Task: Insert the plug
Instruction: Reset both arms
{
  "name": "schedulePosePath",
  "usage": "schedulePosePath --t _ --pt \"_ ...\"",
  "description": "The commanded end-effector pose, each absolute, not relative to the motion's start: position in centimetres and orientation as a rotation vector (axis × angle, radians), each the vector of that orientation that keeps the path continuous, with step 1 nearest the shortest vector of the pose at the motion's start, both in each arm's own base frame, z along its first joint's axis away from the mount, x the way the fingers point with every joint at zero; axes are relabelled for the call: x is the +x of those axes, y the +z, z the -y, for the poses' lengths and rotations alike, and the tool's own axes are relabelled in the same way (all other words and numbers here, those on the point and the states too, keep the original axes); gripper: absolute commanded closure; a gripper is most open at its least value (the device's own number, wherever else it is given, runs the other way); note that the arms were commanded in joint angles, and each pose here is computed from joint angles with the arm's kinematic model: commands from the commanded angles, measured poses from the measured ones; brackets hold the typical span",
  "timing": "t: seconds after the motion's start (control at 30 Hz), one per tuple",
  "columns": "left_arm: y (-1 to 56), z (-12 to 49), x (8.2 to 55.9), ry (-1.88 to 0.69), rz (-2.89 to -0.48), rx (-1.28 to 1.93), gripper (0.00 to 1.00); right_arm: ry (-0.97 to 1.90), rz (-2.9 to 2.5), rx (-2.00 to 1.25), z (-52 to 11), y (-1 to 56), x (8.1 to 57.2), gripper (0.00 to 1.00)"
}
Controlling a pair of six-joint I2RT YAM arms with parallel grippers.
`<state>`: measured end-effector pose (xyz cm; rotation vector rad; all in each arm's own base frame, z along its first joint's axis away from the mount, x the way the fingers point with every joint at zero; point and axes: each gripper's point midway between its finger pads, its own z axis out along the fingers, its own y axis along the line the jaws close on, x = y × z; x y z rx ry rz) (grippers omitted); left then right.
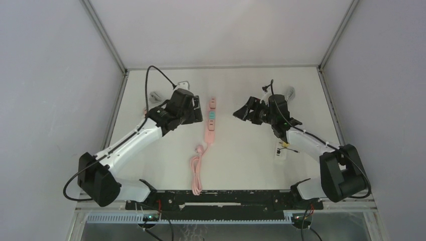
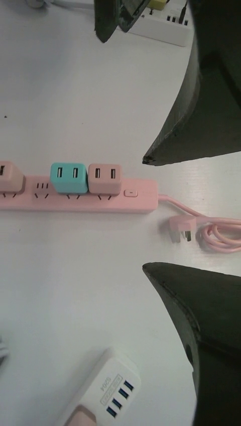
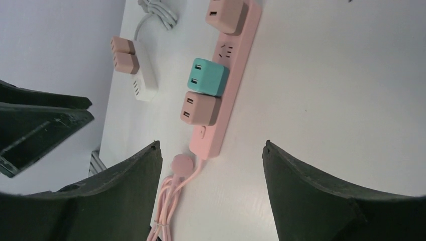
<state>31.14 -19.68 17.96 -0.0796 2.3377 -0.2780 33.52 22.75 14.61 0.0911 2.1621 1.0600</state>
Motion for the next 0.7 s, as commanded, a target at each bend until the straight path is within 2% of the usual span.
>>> schedulePosePath --t 0.0,0.07,0.1,0.17,0.2,0.5,0.67 --pt "19.9 17.6 30.4 -0.302 -2.275 -0.141 0.26 0.952 -2.138 0.062 -20.9 15.6 33.0 0.19" --pt "21.2 16.4 29.9 -0.314 -2.228 -0.165 0.24 0.901 -2.138 0.065 -20.0 15.8 32.6 0.16" --pt "21.9 15.6 29.7 -0.316 -2.202 -0.183 0.2 0.871 -2.138 0.07 -19.4 15.9 32.5 0.14" --pt "23.5 13.9 28.8 -0.32 -2.141 -0.212 0.04 0.827 -2.136 0.088 -18.5 16.2 32.1 0.13" --pt "23.9 13.0 28.4 -0.313 -2.121 -0.228 0.0 0.811 -2.131 0.095 -18.1 16.5 31.9 0.12" --pt "28.1 5.0 24.0 -0.19 -1.888 -0.351 0.0 0.55 -2.041 0.186 -12.3 19.8 29.4 0.02" --pt "30.6 1.9 21.8 -0.156 -1.701 -0.398 0.0 0.433 -1.904 0.211 -9.0 23.5 27.0 0.0"
